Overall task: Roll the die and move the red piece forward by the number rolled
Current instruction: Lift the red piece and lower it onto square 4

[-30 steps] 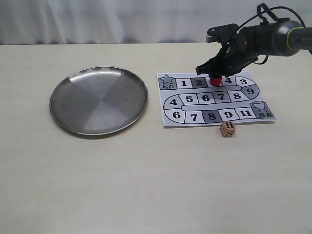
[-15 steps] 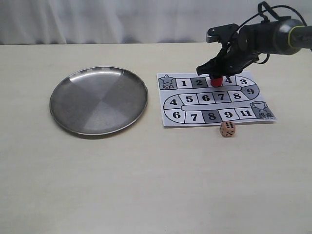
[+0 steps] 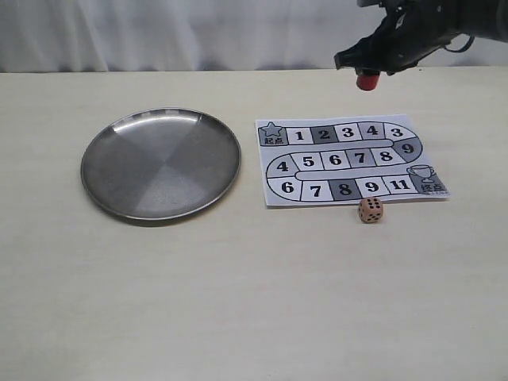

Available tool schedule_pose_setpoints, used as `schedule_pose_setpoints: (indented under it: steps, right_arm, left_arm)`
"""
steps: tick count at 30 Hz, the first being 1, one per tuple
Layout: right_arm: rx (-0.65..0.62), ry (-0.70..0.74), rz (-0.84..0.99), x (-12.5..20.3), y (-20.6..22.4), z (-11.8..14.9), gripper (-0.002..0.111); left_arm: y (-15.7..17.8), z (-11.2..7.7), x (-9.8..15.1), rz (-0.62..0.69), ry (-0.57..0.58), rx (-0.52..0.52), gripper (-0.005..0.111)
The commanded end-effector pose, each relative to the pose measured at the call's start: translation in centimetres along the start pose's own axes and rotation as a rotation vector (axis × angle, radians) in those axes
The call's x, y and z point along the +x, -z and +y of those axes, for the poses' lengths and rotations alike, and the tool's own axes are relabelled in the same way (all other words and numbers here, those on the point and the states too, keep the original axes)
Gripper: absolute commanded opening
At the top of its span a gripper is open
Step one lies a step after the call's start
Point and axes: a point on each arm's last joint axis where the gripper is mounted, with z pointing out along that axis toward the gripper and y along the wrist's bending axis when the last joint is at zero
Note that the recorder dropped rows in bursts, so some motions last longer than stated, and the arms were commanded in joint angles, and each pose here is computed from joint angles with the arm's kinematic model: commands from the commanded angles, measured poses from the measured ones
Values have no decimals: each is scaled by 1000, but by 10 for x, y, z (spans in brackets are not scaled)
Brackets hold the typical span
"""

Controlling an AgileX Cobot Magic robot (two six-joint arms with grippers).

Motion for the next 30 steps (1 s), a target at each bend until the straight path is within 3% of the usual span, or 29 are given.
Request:
schedule_pose_setpoints:
  steps: [1, 14, 30]
  right_arm:
    - [22, -14, 39, 13, -20, -14, 5]
    - [21, -58, 235, 72, -89, -22, 5]
    - [20, -60, 256, 74, -88, -22, 5]
  left_arm:
    - [0, 0, 0, -8, 1, 3, 0]
    - [0, 0, 0, -8, 1, 3, 0]
    - [0, 0, 0, -8, 1, 3, 0]
